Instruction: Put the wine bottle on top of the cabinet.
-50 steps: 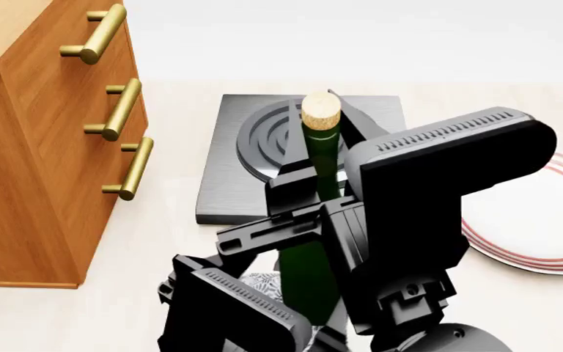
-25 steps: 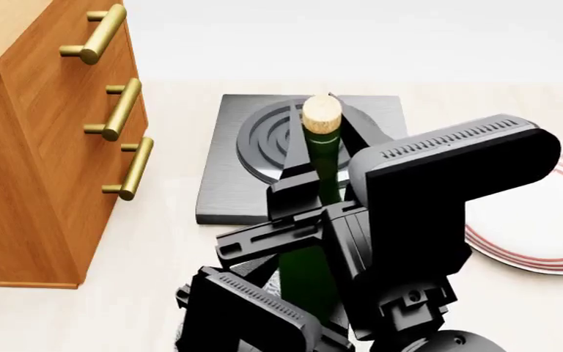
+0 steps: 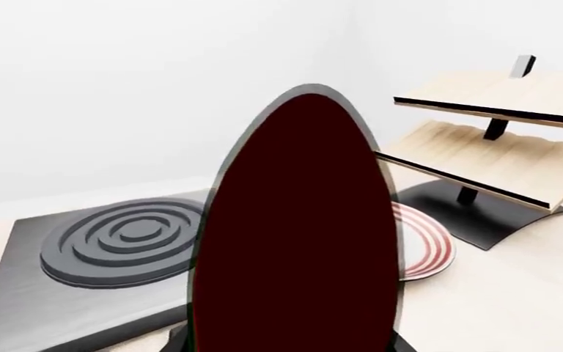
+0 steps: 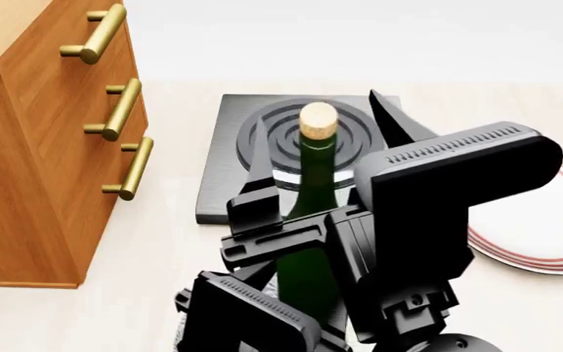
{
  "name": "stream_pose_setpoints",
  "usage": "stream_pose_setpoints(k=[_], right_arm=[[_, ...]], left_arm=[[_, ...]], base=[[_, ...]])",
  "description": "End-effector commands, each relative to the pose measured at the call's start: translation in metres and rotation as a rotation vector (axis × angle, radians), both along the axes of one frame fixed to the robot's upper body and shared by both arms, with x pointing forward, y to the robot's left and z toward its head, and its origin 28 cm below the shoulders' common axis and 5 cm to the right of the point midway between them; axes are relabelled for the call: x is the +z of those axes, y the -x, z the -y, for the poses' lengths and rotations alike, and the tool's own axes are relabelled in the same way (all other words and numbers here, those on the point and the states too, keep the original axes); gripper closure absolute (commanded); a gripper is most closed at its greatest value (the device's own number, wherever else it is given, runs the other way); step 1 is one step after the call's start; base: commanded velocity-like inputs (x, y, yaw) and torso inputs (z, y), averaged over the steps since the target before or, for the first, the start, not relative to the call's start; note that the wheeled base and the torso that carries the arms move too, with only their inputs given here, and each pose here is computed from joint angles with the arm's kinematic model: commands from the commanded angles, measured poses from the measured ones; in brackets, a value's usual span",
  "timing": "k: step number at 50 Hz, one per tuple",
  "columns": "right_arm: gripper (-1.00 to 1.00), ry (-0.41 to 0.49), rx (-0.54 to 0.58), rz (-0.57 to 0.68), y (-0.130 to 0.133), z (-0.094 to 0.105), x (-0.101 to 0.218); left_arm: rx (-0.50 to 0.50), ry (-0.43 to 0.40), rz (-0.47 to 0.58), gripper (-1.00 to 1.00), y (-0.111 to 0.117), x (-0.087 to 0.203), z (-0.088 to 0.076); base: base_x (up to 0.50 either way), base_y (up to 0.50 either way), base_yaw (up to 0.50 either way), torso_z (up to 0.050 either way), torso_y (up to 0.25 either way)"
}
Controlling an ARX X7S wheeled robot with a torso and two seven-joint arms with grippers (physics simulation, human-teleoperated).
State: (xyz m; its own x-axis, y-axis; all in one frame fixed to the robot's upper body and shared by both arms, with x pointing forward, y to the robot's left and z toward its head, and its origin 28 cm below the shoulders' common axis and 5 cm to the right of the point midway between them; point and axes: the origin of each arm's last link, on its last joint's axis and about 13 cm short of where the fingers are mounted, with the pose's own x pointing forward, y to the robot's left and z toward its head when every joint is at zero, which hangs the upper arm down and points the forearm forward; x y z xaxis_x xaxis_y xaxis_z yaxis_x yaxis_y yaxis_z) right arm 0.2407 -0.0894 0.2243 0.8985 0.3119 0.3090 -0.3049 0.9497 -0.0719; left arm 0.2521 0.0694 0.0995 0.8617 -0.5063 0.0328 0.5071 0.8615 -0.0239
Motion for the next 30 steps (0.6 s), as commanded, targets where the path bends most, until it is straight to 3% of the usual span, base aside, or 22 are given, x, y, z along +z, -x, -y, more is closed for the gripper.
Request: stream_pose_setpoints(k=[1,16,30], right_arm=[[-1.0,-0.015,-0.014,0.018,-0.001,0.003,0.001],[-1.0,-0.022,-0.026,0.024,0.003,0.004,0.004],[-1.0,-0.059,-0.038,0.083,0.044,0.008,0.003]], left_arm=[[-0.006,0.053,0.012,1.0,-0.003,0.006,0.0],[-0.004,0.055,0.015,1.0,-0.004,0.007,-0.002],[0.031,0.046,0.026,1.0,-0.007,0.012,-0.013]], base=[[0.0,0.0,0.0,0.0,0.0],[0.0,0.0,0.0,0.001,0.001],[0.0,0.0,0.0,0.0,0.001]])
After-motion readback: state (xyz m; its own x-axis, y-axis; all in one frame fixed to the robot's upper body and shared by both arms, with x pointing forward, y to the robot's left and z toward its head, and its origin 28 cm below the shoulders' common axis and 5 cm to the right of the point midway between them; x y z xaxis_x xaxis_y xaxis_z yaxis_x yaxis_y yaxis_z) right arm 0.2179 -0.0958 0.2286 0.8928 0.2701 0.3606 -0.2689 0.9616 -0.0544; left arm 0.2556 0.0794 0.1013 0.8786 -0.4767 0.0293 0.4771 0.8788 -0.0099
